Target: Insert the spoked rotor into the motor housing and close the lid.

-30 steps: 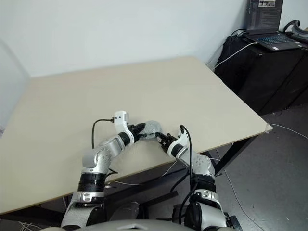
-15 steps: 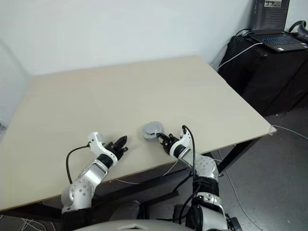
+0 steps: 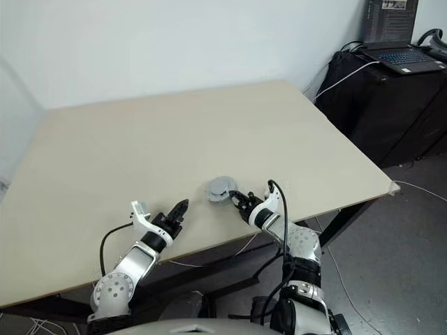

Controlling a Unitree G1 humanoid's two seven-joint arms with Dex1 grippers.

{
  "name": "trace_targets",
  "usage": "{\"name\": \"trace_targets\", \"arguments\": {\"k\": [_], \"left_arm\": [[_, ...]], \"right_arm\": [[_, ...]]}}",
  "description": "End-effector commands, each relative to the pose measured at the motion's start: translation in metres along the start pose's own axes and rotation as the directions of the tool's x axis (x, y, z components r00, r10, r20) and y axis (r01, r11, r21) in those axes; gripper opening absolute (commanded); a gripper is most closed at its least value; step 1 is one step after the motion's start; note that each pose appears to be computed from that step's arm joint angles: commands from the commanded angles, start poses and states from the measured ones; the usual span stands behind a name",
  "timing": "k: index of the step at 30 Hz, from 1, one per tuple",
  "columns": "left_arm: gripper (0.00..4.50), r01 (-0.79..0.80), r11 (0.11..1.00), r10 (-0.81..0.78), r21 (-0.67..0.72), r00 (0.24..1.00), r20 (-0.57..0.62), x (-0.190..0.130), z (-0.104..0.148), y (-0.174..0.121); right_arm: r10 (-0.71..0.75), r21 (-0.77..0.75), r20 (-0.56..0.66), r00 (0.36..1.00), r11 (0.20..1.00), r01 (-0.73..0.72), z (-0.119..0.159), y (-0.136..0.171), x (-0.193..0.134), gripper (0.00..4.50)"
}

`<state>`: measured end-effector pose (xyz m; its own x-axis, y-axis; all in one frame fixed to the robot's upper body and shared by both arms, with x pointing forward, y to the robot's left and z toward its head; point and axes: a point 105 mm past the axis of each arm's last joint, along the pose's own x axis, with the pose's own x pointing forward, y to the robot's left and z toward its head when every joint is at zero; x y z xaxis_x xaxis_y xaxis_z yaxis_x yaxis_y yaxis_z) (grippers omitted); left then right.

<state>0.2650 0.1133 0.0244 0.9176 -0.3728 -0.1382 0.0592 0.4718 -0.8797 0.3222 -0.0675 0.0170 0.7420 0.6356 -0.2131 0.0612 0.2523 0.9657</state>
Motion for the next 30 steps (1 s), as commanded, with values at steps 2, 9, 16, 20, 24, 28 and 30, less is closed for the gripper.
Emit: {"name": "trace_targets", "arguments": {"k": [2,9,16,20,24,28,30], "left_arm": [[0.0,0.066,0.985,-0.059,-0.161,0.997,0.05,0.005,-0.02,-0.017],[0.36,0.131,0.963,-0.108,-0.237,0.988,0.111,0.003,-0.014,-0.019],[2.51,0.244,0.917,-0.22,-0.316,0.969,0.11,0.002,-0.018,-0.033],[3.81,0.259,0.896,-0.24,-0.361,0.966,0.096,0.003,-0.023,-0.035],[4.5,0.237,0.889,-0.222,-0.391,0.971,0.086,0.005,-0.027,-0.032],[4.5,0.244,0.881,-0.227,-0.405,0.97,0.092,0.006,-0.027,-0.032],[4.5,0.248,0.879,-0.229,-0.408,0.969,0.095,0.006,-0.027,-0.032]], "right_arm": [[0.154,0.034,-0.004,0.988,0.987,-0.154,-0.013,0.035,0.004,1.2],[0.208,0.035,-0.045,0.977,0.978,-0.207,-0.022,0.052,0.002,1.2],[0.218,0.031,-0.089,0.972,0.976,-0.216,-0.032,0.058,0.001,1.2],[0.216,0.029,-0.109,0.97,0.976,-0.214,-0.037,0.06,0.001,1.2],[0.222,0.025,-0.121,0.968,0.975,-0.221,-0.038,0.062,-0.001,1.2],[0.232,0.023,-0.131,0.964,0.973,-0.231,-0.04,0.066,-0.002,1.2],[0.234,0.023,-0.136,0.963,0.972,-0.233,-0.041,0.066,-0.003,1.2]]}}
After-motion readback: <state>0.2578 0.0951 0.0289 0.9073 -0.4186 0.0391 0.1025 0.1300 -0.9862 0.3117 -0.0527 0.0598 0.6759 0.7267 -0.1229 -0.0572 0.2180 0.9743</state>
